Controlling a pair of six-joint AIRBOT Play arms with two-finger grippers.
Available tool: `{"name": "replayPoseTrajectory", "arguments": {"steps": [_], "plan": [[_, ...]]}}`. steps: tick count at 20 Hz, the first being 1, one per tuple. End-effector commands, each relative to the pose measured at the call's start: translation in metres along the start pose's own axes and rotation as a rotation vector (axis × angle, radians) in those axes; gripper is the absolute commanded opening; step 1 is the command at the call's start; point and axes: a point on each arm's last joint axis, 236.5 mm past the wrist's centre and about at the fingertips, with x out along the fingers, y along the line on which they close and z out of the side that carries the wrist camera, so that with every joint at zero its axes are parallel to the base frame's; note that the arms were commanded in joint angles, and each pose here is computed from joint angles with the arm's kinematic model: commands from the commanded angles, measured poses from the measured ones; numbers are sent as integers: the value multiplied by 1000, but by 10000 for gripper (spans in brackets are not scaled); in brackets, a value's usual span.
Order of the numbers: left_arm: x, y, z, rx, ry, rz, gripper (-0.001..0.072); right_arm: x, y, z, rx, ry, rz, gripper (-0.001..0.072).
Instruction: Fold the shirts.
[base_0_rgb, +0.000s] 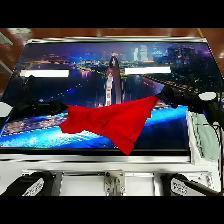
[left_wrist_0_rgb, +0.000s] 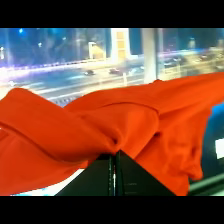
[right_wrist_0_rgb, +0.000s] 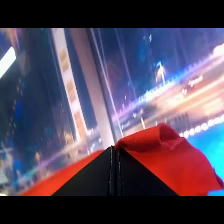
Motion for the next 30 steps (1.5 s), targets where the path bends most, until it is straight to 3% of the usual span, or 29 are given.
{"name": "replayPoseTrajectory", "arguments": {"steps": [1, 5, 8, 11, 15, 18, 24, 30], "plan": [[19, 12, 3, -3, -6, 19, 35, 16, -2, 14, -12, -40, 44, 51], [-66, -62, 89, 272, -288, -28, 34, -66, 121, 28, -562, -98, 225, 51], [-236, -179, 150, 565, -705, -65, 35, -205, 238, 50, -921, -429, 223, 51], [-406, -275, 127, 746, -1074, -119, 35, -375, 324, 24, -1126, -861, 145, 51], [-526, -327, 50, 828, -1328, -207, 35, -507, 341, -50, -1050, -1151, 117, 51], [-525, -301, 26, 753, -1265, -116, 35, -527, 315, -84, -969, -1145, 61, 51], [-466, -184, 34, 603, -940, 334, 35, -457, 212, -77, -828, -736, -284, 51], [-370, -105, 77, 546, -652, 509, 34, -359, 148, -29, -687, -304, -433, 51]]}}
